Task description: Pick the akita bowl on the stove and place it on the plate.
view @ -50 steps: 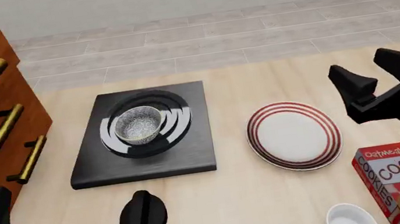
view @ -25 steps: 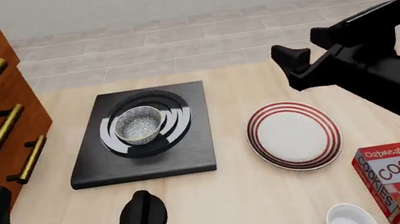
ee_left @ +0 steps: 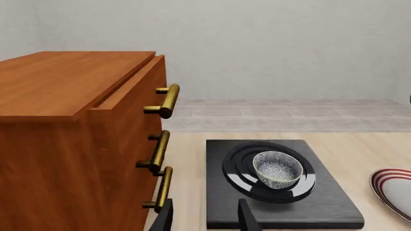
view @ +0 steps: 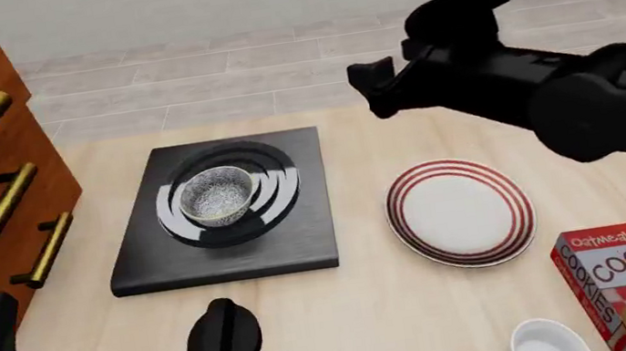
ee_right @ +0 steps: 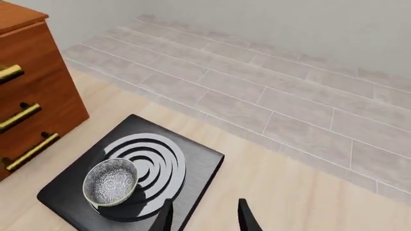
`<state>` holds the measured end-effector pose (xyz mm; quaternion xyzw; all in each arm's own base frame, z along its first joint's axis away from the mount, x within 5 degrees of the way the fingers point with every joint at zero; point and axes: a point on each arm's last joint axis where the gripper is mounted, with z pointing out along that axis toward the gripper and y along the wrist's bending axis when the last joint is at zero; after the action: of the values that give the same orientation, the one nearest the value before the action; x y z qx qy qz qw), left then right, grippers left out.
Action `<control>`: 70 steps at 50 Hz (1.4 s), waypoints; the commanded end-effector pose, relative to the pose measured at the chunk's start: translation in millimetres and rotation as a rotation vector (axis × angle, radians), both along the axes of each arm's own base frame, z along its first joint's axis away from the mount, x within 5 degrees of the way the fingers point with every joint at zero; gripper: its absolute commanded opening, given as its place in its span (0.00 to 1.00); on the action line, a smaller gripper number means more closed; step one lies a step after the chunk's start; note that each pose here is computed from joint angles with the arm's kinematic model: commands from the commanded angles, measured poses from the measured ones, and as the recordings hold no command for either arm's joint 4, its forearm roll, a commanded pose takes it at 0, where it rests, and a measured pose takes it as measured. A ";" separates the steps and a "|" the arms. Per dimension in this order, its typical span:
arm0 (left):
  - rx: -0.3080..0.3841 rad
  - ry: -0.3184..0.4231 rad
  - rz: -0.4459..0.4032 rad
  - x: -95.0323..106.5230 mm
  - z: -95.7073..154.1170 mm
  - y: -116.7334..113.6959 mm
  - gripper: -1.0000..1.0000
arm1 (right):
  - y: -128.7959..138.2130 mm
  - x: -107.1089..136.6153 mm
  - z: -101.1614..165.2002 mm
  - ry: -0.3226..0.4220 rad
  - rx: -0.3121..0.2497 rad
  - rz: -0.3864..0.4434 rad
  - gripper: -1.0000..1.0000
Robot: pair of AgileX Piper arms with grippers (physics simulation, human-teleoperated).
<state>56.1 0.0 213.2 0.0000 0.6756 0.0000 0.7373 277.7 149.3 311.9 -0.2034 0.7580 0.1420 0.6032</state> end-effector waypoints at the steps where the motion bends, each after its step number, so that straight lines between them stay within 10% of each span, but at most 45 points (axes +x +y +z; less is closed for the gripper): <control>1: 0.000 0.000 0.000 0.0 0.0 0.0 1.00 | 26.9 19.6 -0.8 0.050 -0.014 0.038 1.00; 36: 0.000 0.000 0.000 0.0 0.0 0.0 1.00 | 89.8 84.6 -43.1 0.179 -0.111 0.091 1.00; 70: 0.000 0.000 0.000 0.0 0.0 0.0 1.00 | 129.7 92.1 -70.5 0.240 -0.115 0.140 1.00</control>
<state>56.1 0.0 213.2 0.0000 0.6756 0.0000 0.7373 369.3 268.7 249.9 -0.2678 0.8129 0.1581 0.4924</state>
